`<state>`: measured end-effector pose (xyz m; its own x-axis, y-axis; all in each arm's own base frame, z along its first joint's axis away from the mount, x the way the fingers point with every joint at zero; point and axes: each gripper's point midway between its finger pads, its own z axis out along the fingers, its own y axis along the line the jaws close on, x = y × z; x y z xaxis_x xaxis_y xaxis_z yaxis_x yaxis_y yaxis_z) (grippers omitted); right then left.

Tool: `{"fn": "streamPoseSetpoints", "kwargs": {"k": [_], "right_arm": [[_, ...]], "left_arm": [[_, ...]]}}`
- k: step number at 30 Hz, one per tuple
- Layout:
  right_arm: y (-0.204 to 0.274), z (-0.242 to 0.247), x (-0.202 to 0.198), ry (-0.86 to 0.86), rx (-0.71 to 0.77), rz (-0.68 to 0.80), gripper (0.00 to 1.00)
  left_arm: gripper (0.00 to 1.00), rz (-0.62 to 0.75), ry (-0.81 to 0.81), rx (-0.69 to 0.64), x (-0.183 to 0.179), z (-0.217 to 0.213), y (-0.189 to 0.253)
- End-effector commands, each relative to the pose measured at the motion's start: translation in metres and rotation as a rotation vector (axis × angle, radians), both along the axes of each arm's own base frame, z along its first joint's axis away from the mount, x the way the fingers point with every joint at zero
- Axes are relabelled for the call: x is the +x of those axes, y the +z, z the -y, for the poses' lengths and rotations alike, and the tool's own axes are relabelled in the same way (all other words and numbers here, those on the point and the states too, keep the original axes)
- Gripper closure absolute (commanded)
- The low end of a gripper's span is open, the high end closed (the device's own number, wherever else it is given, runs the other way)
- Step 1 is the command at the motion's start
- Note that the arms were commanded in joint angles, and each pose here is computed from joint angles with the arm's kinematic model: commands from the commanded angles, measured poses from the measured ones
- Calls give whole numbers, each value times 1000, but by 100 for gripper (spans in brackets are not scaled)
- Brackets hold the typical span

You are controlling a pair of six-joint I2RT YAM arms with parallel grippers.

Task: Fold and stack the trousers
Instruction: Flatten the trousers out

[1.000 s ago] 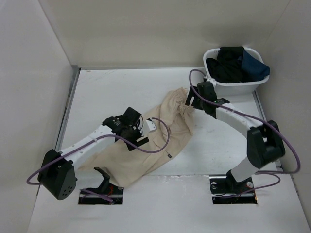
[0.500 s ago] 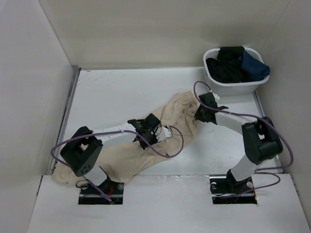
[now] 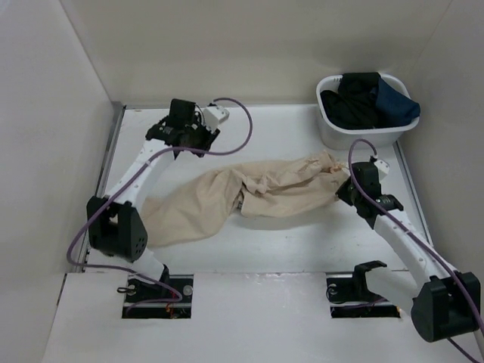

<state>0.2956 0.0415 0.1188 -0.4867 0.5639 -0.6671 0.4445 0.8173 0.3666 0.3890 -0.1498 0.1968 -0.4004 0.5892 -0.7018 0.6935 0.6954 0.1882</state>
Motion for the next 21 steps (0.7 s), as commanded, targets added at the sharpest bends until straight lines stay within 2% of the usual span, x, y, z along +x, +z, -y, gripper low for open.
{"fn": "streamPoseSetpoints", "kwargs": {"k": [1,3,5,7,10,13,16,18,21], "right_arm": [[-7,16,-17,-44,-33,-35,100],[0,20,-18,-59,-27,-12,100],[9,26,-20,-78,-31,10,100],[21,41,-23,-126,-55,36,100],[37,63,-27,-181,-100,75,100],[44,73,-29,-202,-110,94,100],[48,73,-26,-186,-103,100,100],[49,73,-23,-186,-109,98,100],[49,74,-17,-185,-117,99,100]], "left_arm": [[67,-15,138,-9,57,-33,-10],[65,17,234,2,80,-58,2],[59,52,222,24,72,-69,21],[48,72,77,107,33,-73,24],[34,4,-113,330,-48,-102,-14],[31,-224,-162,469,-120,-159,-64],[32,-423,-144,512,-172,-210,-90],[32,-424,-105,555,-176,-240,-97],[28,-300,-49,629,-150,-269,-108]]}}
